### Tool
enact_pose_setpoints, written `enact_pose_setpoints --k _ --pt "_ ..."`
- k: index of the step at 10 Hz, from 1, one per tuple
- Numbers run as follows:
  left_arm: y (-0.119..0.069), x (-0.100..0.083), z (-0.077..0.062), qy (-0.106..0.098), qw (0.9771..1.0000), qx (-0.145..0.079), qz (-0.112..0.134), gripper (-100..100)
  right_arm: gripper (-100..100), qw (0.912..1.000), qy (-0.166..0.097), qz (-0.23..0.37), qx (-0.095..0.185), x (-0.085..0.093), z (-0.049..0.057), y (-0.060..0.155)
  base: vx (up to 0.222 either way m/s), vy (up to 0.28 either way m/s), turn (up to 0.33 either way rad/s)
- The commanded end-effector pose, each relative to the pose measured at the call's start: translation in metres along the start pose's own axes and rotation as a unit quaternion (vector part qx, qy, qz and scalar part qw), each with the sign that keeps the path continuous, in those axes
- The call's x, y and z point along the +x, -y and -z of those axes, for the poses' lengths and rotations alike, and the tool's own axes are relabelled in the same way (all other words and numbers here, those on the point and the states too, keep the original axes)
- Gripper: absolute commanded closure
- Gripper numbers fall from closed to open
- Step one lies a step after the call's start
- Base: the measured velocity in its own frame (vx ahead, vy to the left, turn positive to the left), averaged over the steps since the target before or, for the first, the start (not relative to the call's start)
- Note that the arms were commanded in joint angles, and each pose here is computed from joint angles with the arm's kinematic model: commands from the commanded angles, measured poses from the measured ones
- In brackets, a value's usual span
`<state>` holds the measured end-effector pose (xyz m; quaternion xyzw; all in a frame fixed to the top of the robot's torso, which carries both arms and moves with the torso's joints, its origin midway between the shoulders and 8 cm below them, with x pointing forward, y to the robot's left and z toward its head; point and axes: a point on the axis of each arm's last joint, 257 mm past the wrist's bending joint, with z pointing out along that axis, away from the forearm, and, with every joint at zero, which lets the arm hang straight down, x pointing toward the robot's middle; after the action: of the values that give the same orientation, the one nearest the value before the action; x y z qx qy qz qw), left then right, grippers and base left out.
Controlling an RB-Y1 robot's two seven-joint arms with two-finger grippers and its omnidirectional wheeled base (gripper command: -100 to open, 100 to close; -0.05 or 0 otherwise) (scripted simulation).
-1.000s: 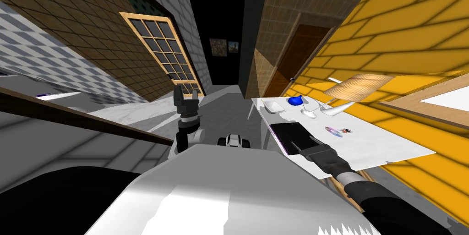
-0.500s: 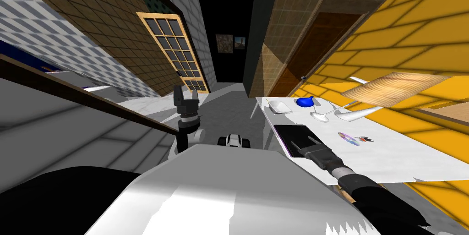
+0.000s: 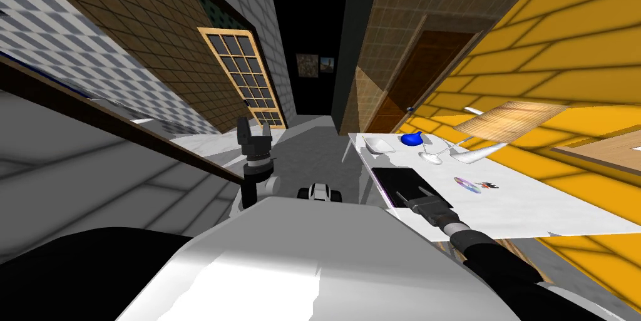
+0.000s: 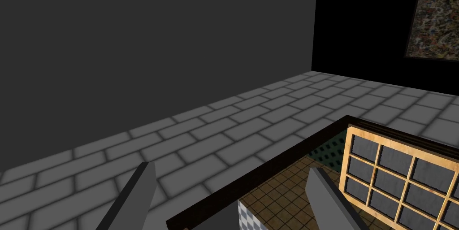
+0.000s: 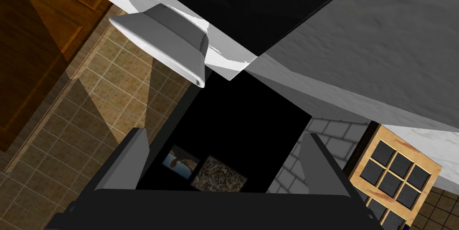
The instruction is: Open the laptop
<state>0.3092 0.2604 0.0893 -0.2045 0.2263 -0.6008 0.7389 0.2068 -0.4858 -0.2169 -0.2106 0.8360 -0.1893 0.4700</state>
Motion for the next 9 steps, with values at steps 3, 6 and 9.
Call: enact_pose_setpoints --k 3,6,9 --pt "0.0 0.0 0.0 0.0 1.0 0.0 0.0 0 -100 0.9987 -0.014 -0.031 -0.038 0.028 -0.027 -0.019 -0.197 0.044 0.259" --pt "0.0 0.0 0.0 0.0 1.0 0.0 0.0 0 -100 0.9989 -0.023 -0.038 -0.012 0.045 -0.04 0.005 -0.031 -0.003 0.005" --pt "0.0 0.0 0.0 0.0 1.0 0.0 0.0 0 -100 0.9976 -0.037 -0.036 -0.045 0.058 -0.061 -0.005 -0.113 0.045 0.229"
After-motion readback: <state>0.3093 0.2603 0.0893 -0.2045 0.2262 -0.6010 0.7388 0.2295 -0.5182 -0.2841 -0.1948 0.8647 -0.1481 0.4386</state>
